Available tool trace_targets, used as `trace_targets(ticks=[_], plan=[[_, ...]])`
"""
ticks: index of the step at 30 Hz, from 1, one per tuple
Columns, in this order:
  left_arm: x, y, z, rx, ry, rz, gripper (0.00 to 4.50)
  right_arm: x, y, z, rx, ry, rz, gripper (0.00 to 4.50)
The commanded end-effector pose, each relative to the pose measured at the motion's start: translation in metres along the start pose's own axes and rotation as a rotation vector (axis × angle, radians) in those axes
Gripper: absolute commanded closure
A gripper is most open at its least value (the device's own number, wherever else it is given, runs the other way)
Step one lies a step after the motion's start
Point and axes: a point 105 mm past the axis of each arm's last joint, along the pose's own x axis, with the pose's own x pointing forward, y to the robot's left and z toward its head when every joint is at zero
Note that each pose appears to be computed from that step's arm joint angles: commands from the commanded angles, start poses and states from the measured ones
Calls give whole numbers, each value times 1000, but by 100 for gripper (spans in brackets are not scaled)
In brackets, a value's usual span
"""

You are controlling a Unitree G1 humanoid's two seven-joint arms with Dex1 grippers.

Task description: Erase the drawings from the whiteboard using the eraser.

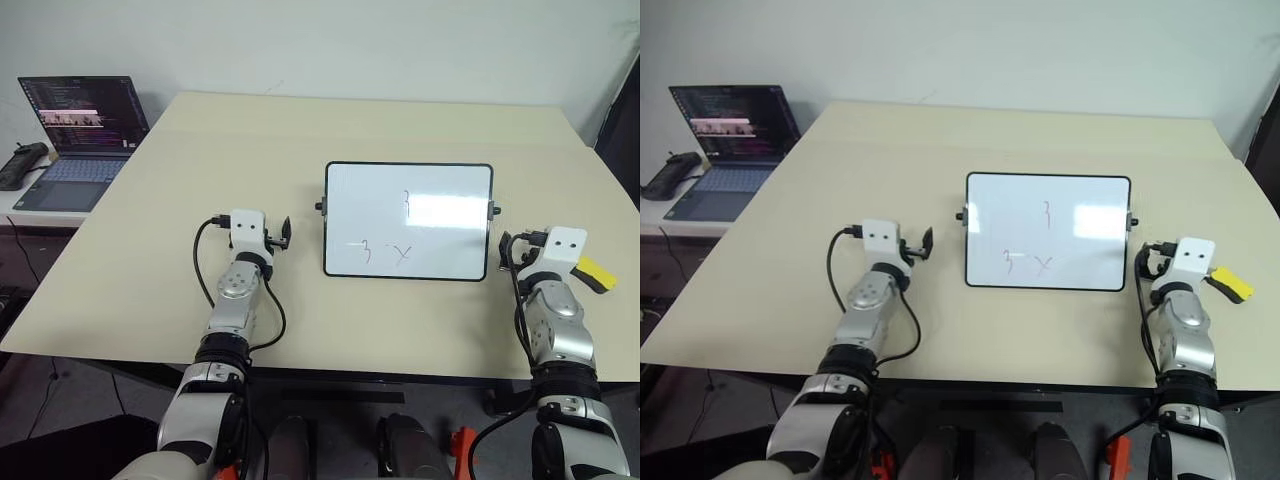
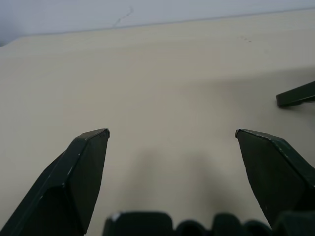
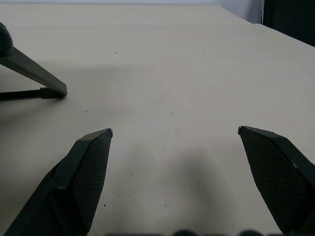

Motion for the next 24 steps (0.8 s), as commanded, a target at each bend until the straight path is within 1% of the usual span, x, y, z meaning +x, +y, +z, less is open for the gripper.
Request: trace_targets(ticks=[1, 2, 4, 6, 9, 11, 14, 15, 18, 20, 22, 24], plan=[[5, 0, 13, 8, -32, -28, 0, 2, 0, 14, -7, -57, 4, 3], [4, 5, 11, 5, -26, -15, 0, 2, 1, 13, -14, -56, 9, 3], [1, 15, 15, 17, -46, -22, 0, 0, -2, 16, -8, -61, 16, 3], [-1, 20, 29, 10, -92, -72, 0, -2, -5, 25, -22, -78, 39, 3], [-14, 17, 60, 40, -161, -309, 0, -6, -15, 42, -84, -84, 116, 3], [-32, 12, 75, 47, -147, -511, 0, -9, -27, 50, -103, -56, 167, 3], [-74, -12, 90, 66, -46, -905, 0, -16, -49, 63, -136, 1, 243, 3], [-82, -20, 95, 71, -24, -989, 0, -17, -55, 65, -152, 32, 265, 3], [-87, -50, 113, 50, -41, -1126, 0, -19, -76, 62, -233, 145, 311, 3], [-89, -81, 123, 33, -80, -1232, 0, -19, -90, 60, -299, 220, 363, 3], [-86, -108, 124, 5, -103, -1289, 0, -17, -104, 55, -335, 292, 388, 3], [-84, -125, 119, 6, -100, -1321, 0, -15, -110, 50, -318, 344, 420, 3]])
